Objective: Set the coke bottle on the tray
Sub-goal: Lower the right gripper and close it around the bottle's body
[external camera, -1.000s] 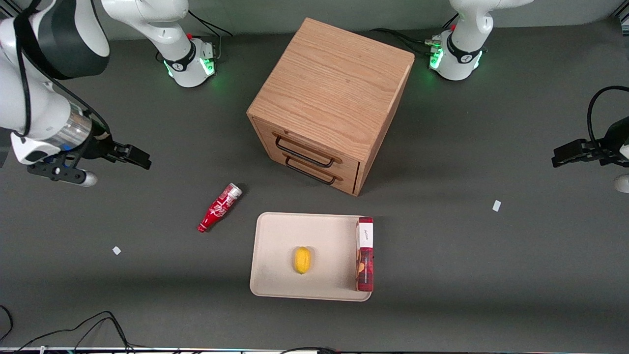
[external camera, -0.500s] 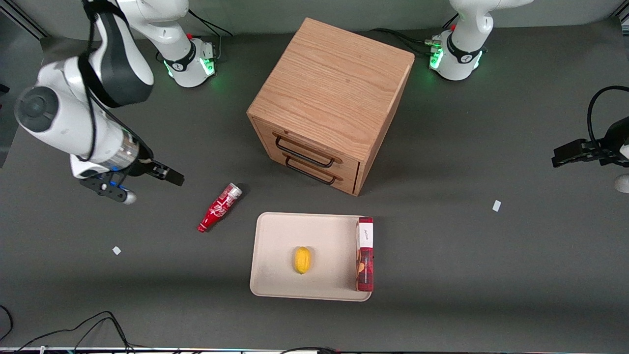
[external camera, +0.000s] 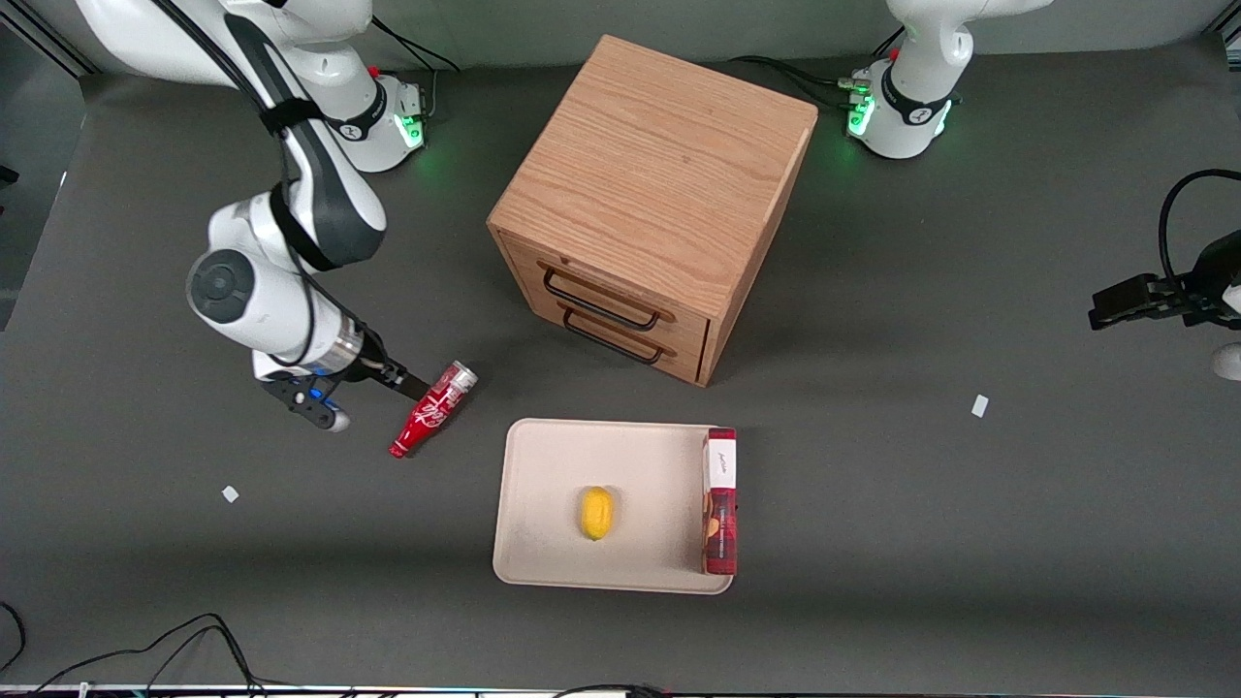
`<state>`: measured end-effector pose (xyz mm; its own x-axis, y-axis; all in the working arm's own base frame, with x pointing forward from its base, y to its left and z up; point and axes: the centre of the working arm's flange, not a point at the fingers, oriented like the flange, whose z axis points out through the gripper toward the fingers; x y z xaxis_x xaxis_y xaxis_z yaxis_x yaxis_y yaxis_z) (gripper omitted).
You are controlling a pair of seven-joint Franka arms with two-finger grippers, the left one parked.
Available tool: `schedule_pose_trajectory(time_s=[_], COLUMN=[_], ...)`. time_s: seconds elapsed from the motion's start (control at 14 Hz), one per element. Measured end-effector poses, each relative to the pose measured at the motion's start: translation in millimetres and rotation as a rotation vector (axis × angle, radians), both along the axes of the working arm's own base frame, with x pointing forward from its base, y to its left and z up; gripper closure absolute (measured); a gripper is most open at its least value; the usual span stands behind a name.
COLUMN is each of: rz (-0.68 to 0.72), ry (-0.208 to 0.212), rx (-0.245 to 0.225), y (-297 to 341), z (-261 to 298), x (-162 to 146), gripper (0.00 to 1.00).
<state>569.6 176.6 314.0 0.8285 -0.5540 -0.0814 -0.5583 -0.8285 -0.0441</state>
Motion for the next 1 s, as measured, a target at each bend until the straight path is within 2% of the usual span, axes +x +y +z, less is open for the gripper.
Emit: schedule_pose_trajectory(time_s=[0.21,1.0], rz=[-0.024,-0.013], ry=[0.003,0.016], rx=[-0.033,-0.046], y=[13.8,3.6], z=[-34.0,-120.6], x=[-4.3,-1.3], gripper=[0.00,0.00])
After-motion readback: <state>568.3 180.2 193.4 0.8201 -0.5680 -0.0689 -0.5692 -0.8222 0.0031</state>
